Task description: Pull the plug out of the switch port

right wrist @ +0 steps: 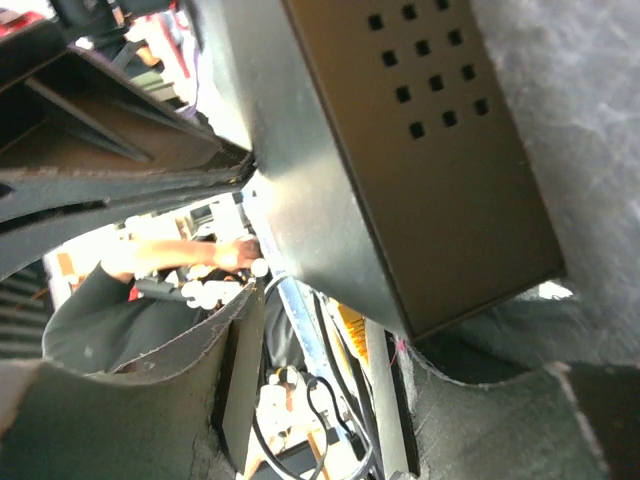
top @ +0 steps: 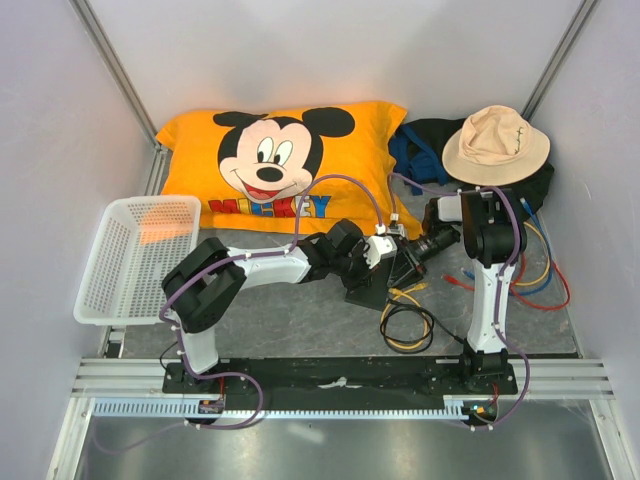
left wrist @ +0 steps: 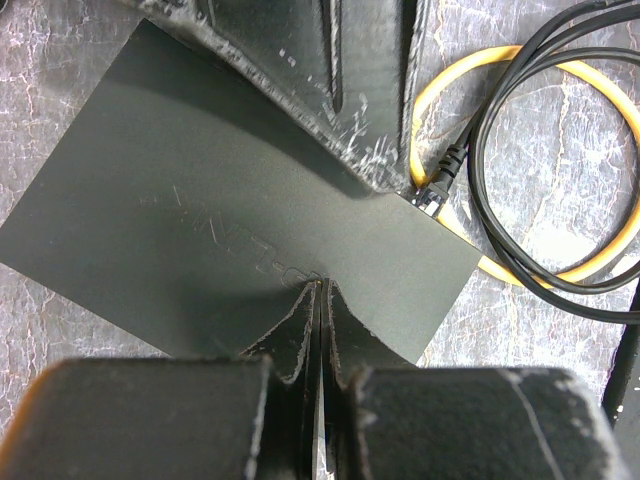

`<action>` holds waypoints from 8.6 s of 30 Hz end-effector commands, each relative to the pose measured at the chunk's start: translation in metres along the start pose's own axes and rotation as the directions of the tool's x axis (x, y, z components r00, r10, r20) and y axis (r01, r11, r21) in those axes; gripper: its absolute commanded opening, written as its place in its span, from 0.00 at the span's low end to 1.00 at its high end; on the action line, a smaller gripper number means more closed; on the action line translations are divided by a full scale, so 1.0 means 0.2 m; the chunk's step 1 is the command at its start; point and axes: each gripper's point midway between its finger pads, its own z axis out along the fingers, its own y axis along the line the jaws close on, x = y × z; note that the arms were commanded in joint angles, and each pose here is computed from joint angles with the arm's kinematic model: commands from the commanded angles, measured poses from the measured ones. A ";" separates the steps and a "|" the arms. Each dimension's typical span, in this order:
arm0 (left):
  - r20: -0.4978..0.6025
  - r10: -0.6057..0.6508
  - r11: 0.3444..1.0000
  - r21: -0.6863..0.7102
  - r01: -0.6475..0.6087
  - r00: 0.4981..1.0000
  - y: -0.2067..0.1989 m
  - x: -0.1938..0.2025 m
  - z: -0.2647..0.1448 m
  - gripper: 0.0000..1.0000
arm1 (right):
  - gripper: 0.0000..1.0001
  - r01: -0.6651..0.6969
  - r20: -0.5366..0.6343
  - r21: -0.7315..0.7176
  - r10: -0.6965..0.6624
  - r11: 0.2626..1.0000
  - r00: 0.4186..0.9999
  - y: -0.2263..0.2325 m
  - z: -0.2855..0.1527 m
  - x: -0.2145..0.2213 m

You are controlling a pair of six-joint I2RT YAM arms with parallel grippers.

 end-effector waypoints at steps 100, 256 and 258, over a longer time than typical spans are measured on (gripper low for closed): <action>-0.321 -0.026 1.000 -0.023 0.020 0.947 0.06 0.52 0.05 0.02 | 0.00 0.083 0.193 0.717 -0.312 0.692 0.930 -0.14 -1.49 -0.01; -0.252 -0.314 0.945 -0.170 0.278 0.915 0.07 0.45 -0.17 0.02 | 0.47 -0.114 -0.184 0.342 0.186 0.933 0.965 -0.34 0.31 0.20; -0.253 -0.314 0.946 -0.171 0.277 0.915 0.07 0.46 -0.17 0.02 | 0.45 -0.108 -0.190 0.352 0.184 0.930 0.964 -0.35 0.31 0.20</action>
